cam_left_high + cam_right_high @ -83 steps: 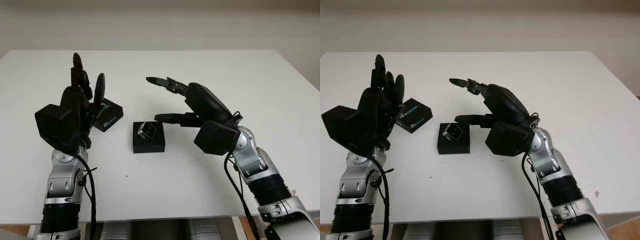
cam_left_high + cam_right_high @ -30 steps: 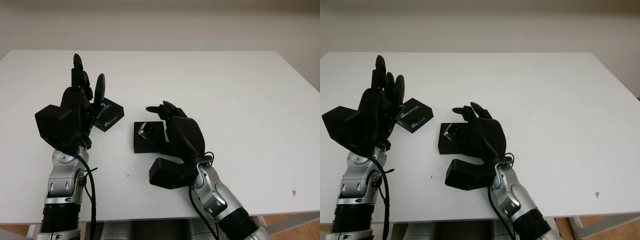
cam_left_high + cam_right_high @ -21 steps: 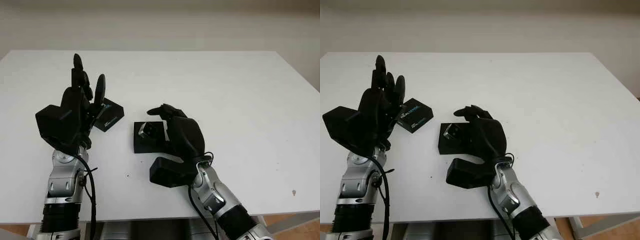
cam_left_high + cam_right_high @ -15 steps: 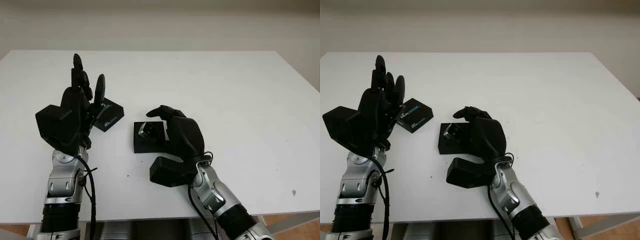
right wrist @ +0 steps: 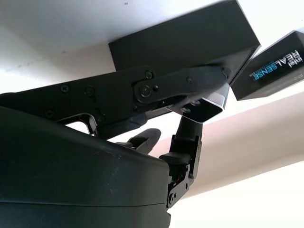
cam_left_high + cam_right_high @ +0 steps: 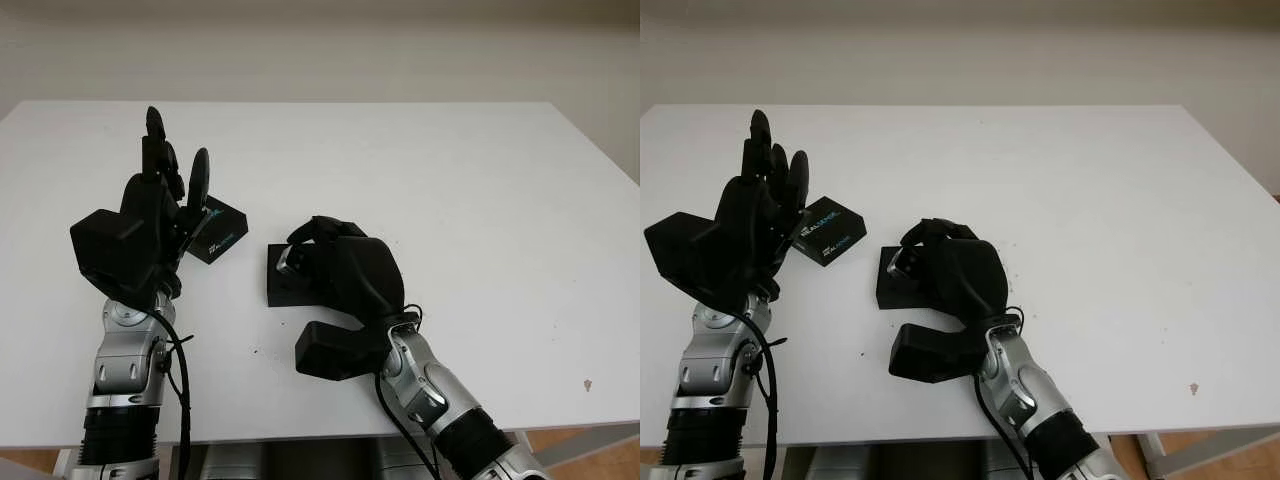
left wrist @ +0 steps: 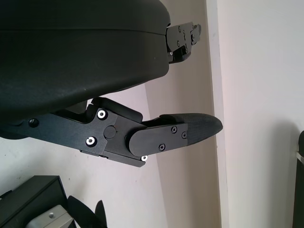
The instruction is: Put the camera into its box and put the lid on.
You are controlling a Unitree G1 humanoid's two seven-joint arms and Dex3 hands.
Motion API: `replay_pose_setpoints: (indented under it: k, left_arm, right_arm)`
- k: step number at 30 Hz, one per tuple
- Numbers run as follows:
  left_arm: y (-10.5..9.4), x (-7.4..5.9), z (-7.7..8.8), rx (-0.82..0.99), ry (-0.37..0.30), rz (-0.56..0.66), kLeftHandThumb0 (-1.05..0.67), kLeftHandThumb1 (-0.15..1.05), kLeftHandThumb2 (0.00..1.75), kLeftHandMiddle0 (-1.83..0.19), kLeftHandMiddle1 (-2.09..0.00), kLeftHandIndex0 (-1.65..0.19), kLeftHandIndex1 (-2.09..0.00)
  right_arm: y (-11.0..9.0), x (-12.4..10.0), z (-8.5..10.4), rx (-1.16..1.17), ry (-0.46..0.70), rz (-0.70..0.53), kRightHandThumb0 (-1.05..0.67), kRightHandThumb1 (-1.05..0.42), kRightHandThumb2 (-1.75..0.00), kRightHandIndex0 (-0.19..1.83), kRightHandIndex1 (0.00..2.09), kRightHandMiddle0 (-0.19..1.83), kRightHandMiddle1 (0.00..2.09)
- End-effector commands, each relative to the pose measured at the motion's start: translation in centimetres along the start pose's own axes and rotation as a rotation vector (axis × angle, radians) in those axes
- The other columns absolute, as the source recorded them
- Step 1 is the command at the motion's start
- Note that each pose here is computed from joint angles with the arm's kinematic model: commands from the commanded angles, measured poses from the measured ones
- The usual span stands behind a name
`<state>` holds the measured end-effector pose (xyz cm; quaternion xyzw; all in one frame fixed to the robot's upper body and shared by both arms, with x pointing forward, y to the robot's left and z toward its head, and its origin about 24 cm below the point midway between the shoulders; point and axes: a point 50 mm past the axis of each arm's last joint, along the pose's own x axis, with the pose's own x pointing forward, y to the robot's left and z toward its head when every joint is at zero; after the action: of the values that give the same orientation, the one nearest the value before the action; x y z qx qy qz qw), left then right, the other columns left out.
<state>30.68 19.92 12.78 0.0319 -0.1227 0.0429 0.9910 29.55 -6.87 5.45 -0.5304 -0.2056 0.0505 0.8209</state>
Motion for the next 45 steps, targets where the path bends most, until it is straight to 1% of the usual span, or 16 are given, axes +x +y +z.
replay_pose_setpoints:
  k: [1, 3, 5, 6, 10, 15, 19, 21, 23, 27, 29, 34, 39, 45]
  left_arm:
    - [0.0, 0.2, 0.6, 0.003, -0.026, -0.005, -0.58, 1.05, 0.53, 0.19, 0.0, 0.19, 0.0]
    - [0.0, 0.2, 0.6, -0.002, -0.027, -0.003, -0.57, 1.05, 0.53, 0.19, 0.0, 0.19, 0.0]
    - [0.0, 0.2, 0.6, 0.001, -0.025, 0.001, -0.58, 1.05, 0.53, 0.19, 0.0, 0.19, 0.0]
    - [0.0, 0.1, 0.7, 0.004, -0.024, 0.001, -0.58, 1.05, 0.53, 0.19, 0.0, 0.19, 0.0]
    - [0.0, 0.1, 0.7, -0.003, -0.029, -0.004, -0.56, 1.05, 0.54, 0.19, 0.0, 0.19, 0.0]
    - [0.0, 0.1, 0.7, 0.002, -0.028, -0.009, -0.57, 1.05, 0.54, 0.19, 0.0, 0.19, 0.0]
    - [0.0, 0.1, 0.6, 0.006, -0.028, -0.005, -0.58, 1.05, 0.54, 0.19, 0.0, 0.19, 0.0]
    - [0.0, 0.1, 0.6, 0.008, -0.027, -0.004, -0.58, 1.05, 0.53, 0.19, 0.0, 0.19, 0.0]
    - [0.0, 0.1, 0.6, 0.002, -0.024, -0.002, -0.58, 1.05, 0.54, 0.19, 0.0, 0.19, 0.0]
    - [-0.1, 0.1, 0.6, -0.008, -0.02, 0.001, -0.59, 1.05, 0.52, 0.19, -0.01, 0.19, 0.0]
    - [-0.1, 0.1, 0.6, -0.01, -0.019, 0.002, -0.58, 1.05, 0.52, 0.19, -0.01, 0.19, 0.0]
    - [-0.2, 0.1, 0.6, -0.005, -0.019, -0.006, -0.57, 1.05, 0.54, 0.19, 0.0, 0.19, 0.0]
    - [-0.2, 0.1, 0.5, 0.002, -0.018, -0.007, -0.58, 1.05, 0.54, 0.19, 0.0, 0.19, 0.0]
    - [-0.4, 0.1, 0.5, -0.016, -0.018, 0.006, -0.58, 1.05, 0.53, 0.19, -0.01, 0.19, 0.0]
  right_arm:
    - [0.0, -0.1, -0.3, -0.062, -0.017, 0.002, -0.61, -1.02, -0.06, 0.44, 0.44, 0.48, 1.31]
    - [0.0, -0.1, -0.3, -0.093, -0.034, -0.002, -0.58, -1.01, -0.05, 0.38, 0.72, 0.52, 1.4]
    - [0.0, -0.1, -0.4, -0.115, -0.048, -0.007, -0.55, -1.03, -0.06, 0.36, 0.87, 0.53, 1.42]
    - [0.0, -0.1, -0.4, -0.128, -0.058, -0.011, -0.55, -1.03, -0.06, 0.36, 0.89, 0.54, 1.43]
    - [-0.1, 0.0, -0.5, -0.155, -0.08, -0.02, -0.53, -1.05, -0.12, 0.36, 0.98, 0.57, 1.56]
    - [-0.1, 0.1, -0.5, -0.156, -0.089, -0.028, -0.53, -1.05, -0.14, 0.34, 1.05, 0.56, 1.65]
    - [-0.1, 0.1, -0.6, -0.136, -0.093, -0.049, -0.53, -1.05, -0.11, 0.35, 1.07, 0.54, 1.61]
    - [-0.2, 0.2, -0.7, -0.105, -0.082, -0.059, -0.52, -1.05, -0.08, 0.34, 1.07, 0.53, 1.52]
    - [-0.5, 0.3, -0.8, -0.076, -0.075, -0.077, -0.52, -1.04, -0.06, 0.33, 1.07, 0.56, 1.47]
    - [-1.0, 0.6, -0.9, -0.036, -0.073, -0.109, -0.51, -1.03, -0.05, 0.32, 1.05, 0.56, 1.53]
    - [-1.3, 0.9, -1.0, -0.019, -0.08, -0.129, -0.5, -1.04, -0.07, 0.32, 1.02, 0.54, 1.61]
    - [-2.3, 1.6, -1.0, 0.104, -0.077, -0.139, -0.47, -1.03, -0.06, 0.31, 0.98, 0.51, 1.59]
    - [-3.7, 2.6, -0.9, 0.226, -0.071, -0.132, -0.45, -1.02, -0.05, 0.31, 0.89, 0.49, 1.52]
    - [-5.1, 3.7, -0.5, 0.299, -0.088, -0.133, -0.45, -1.01, -0.05, 0.32, 0.85, 0.49, 1.65]
